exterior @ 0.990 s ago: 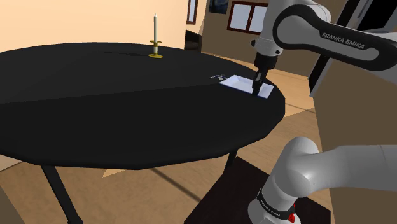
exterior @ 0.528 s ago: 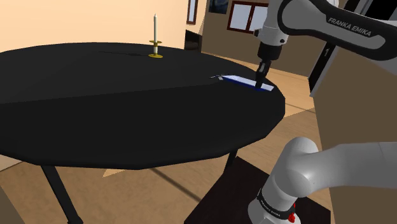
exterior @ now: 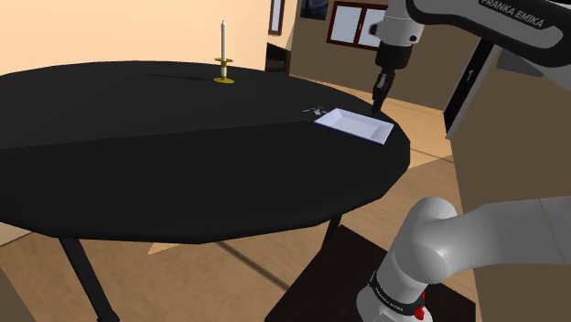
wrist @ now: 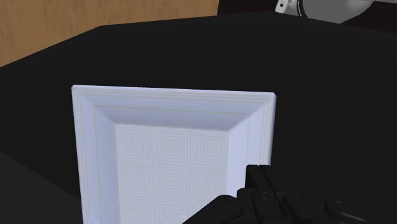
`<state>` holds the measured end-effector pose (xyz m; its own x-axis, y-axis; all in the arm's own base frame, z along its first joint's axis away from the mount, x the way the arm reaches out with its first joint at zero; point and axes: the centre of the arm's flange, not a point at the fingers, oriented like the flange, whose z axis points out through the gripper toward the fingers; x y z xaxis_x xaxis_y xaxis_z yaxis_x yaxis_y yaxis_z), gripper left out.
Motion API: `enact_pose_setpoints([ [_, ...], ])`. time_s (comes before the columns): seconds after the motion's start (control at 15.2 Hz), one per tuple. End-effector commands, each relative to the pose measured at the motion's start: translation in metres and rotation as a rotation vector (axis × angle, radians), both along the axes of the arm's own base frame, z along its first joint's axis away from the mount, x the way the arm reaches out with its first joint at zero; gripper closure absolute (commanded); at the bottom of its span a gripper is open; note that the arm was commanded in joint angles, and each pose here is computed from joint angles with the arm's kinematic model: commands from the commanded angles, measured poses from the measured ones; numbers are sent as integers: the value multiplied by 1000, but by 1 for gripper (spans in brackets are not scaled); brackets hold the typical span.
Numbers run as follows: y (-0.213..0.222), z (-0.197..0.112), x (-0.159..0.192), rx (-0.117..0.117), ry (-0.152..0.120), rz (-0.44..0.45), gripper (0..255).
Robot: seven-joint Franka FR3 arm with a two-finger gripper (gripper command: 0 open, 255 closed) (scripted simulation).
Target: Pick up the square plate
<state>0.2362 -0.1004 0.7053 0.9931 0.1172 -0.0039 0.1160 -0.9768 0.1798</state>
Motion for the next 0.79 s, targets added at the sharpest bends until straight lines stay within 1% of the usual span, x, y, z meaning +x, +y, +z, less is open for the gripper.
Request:
enact_pose_setpoints([
  [0.0,0,0,0,0,0,0,255],
  [0.07,0,0,0,0,0,0,0],
  [0.26,10,-39,-3,-12,-1,9,0],
  [0.33,10,-40,-3,-12,-1,10,0],
  [0.73,10,-72,-3,-12,-1,10,0],
])
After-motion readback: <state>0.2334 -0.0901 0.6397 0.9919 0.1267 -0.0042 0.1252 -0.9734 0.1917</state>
